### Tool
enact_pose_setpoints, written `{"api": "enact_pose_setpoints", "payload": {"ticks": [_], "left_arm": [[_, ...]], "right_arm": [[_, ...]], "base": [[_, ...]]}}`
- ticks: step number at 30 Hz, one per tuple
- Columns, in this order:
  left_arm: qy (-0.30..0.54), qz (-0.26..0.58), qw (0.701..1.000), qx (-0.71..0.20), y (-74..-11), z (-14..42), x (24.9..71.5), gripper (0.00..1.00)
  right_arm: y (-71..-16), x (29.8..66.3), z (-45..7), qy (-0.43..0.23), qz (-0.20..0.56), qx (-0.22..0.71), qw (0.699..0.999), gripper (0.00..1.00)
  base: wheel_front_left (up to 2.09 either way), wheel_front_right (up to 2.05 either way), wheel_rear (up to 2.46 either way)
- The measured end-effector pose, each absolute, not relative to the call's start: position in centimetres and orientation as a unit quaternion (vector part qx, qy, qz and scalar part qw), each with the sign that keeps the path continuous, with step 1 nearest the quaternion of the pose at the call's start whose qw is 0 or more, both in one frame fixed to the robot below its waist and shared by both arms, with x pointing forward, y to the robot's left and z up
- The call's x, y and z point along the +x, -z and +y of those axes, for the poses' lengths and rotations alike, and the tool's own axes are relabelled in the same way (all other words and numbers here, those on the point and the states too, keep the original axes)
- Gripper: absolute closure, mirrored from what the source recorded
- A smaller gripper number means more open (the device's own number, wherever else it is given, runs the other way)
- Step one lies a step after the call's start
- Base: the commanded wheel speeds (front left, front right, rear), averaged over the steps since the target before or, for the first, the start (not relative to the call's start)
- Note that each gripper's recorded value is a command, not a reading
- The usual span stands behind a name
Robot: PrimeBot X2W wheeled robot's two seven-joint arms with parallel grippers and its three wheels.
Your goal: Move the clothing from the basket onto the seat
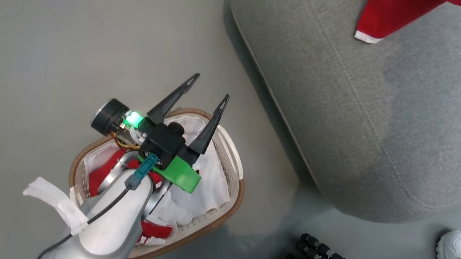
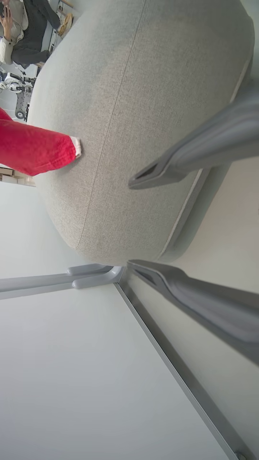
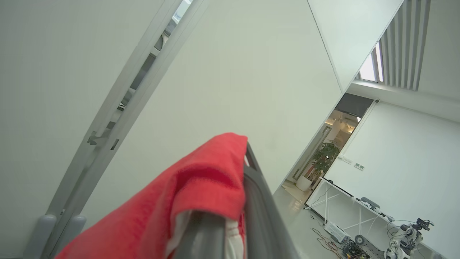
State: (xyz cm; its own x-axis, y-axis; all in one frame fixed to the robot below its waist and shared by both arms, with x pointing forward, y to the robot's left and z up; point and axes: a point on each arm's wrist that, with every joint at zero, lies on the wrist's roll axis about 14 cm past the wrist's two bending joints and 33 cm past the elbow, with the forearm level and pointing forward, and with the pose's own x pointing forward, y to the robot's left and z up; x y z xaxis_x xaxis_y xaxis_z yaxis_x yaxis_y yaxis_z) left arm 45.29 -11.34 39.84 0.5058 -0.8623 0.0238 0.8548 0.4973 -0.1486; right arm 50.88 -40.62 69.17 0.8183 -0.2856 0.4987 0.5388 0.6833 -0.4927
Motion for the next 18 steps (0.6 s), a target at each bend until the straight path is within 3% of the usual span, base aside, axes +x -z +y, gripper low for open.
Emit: {"api": "enact_pose_setpoints", "payload": {"ticks": [9,14,18], "left_arm": [[0.497,0.068,0.862,-0.078,-34.0,-10.9,46.5,0.0],[0.488,0.103,0.863,-0.084,-30.8,-10.2,46.0,0.0],[0.477,0.12,0.867,-0.079,-29.7,-9.2,46.1,0.0]], "right_arm": [[-56.6,57.0,-41.0,0.208,-0.074,-0.298,0.929,1.0],[-47.3,56.5,-40.8,0.194,0.029,-0.285,0.938,1.0],[-42.8,55.6,-40.0,0.18,0.079,-0.272,0.942,1.0]], "base": [[0.0,0.0,0.0],[0.0,0.0,0.0],[0.0,0.0,0.0]]}}
